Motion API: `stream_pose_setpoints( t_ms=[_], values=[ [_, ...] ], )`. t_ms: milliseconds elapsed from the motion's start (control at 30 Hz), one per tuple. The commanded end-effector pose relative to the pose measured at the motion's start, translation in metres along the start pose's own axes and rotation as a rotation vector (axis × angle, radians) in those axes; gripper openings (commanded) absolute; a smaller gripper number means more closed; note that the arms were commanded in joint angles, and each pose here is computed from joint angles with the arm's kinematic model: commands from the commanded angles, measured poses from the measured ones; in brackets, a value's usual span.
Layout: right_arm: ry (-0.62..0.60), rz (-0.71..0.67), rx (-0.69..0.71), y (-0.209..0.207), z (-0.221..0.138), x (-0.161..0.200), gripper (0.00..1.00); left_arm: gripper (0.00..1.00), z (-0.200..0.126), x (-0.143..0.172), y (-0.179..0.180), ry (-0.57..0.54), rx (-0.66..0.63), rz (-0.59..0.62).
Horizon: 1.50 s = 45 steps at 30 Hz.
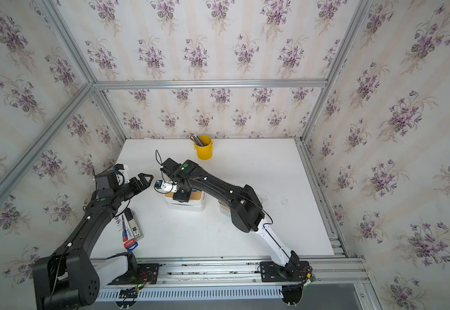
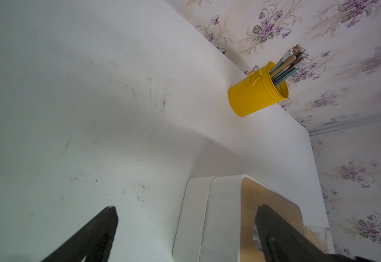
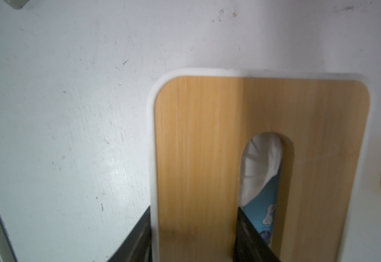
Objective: Put the tissue paper into the tissue box
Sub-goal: Close the box lid on the tissue box.
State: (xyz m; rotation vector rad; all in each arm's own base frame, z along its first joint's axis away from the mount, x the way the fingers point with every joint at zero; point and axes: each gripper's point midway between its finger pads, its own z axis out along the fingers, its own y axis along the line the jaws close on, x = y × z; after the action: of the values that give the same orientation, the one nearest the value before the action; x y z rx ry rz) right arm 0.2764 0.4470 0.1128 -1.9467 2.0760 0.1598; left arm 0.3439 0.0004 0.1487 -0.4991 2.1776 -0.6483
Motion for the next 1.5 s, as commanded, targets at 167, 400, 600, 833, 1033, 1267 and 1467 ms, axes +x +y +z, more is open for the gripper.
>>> stream_pose_setpoints(
  t_ms=[167, 400, 600, 833, 1033, 1267, 1467],
  values=[
    [-0.020, 0.019, 0.014, -0.001, -0.009, -0.001, 0.47, 0.88, 0.009, 0.023, -0.032, 0.092, 0.221, -0.025],
    [0.001, 0.020, 0.025, -0.006, -0.002, 0.003, 0.43, 0.86, 0.016, 0.038, -0.039, 0.141, 0.243, -0.002],
    [0.021, 0.031, 0.029, -0.007, 0.000, 0.003, 0.35, 0.85, 0.023, 0.051, -0.047, 0.193, 0.257, 0.025],
    [0.029, 0.029, 0.029, -0.008, 0.003, 0.003, 0.34, 0.72, 0.034, 0.065, -0.053, 0.264, 0.284, 0.046],
    [0.026, 0.025, 0.018, -0.007, 0.004, 0.003, 0.34, 0.65, 0.049, 0.071, -0.057, 0.310, 0.307, 0.045],
    [0.011, 0.023, -0.005, -0.003, -0.001, 0.001, 0.35, 0.62, 0.069, 0.069, -0.050, 0.309, 0.298, -0.007],
    [0.013, 0.041, 0.003, -0.006, -0.001, 0.002, 0.43, 0.60, 0.076, 0.067, -0.047, 0.312, 0.289, -0.018]
  ],
)
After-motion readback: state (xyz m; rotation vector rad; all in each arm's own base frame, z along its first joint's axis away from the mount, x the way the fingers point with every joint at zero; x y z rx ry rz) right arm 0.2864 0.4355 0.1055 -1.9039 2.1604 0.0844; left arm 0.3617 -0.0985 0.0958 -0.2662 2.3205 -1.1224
